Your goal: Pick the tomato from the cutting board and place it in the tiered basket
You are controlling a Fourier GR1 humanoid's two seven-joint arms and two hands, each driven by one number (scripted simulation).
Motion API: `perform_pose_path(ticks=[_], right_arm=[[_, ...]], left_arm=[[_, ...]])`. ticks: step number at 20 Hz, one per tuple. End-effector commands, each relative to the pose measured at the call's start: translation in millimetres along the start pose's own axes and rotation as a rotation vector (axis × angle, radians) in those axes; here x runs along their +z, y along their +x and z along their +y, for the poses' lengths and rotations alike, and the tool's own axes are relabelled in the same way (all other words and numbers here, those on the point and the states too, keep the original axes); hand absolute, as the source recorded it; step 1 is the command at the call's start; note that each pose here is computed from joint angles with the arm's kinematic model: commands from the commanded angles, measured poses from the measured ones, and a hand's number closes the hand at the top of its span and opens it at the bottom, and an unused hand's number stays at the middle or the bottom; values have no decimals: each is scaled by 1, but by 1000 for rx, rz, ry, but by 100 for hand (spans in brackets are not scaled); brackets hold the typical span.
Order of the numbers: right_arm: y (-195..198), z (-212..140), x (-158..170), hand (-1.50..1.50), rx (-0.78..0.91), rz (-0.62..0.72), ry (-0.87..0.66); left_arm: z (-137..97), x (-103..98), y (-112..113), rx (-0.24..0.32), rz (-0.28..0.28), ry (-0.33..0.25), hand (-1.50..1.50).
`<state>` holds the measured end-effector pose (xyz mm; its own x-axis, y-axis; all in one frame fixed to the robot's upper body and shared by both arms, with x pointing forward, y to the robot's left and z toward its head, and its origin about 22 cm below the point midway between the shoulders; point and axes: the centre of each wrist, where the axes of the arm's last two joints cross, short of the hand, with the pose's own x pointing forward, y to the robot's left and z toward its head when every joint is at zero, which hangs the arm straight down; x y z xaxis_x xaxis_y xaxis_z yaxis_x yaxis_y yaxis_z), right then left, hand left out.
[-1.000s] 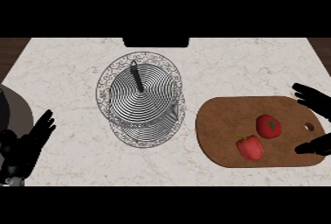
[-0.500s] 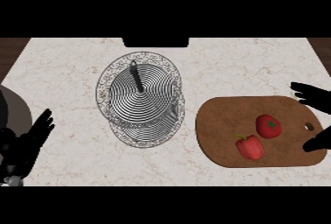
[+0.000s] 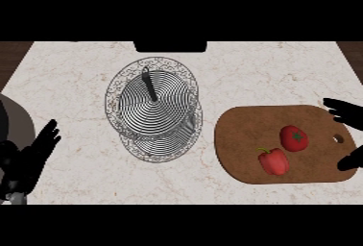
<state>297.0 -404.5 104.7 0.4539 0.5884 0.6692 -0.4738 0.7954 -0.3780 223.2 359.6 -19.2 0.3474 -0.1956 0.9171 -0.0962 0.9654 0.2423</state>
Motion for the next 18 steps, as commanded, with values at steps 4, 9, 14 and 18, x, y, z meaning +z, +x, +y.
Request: perform_pose_path(ticks=[4, 9, 14, 18], right_arm=[[-23, 21, -6, -150, -40, 3, 34], [-28, 19, -13, -150, -26, -34, 34], [-45, 44, -24, -150, -47, -53, 10], [-19, 18, -30, -150, -35, -45, 35]], left_arm=[[13, 11, 11, 0, 21, 0, 0], [-5, -12, 8, -8, 19, -2, 0], [-7, 21, 0, -3, 16, 13, 0], [-1, 10, -6, -5, 13, -7, 0]])
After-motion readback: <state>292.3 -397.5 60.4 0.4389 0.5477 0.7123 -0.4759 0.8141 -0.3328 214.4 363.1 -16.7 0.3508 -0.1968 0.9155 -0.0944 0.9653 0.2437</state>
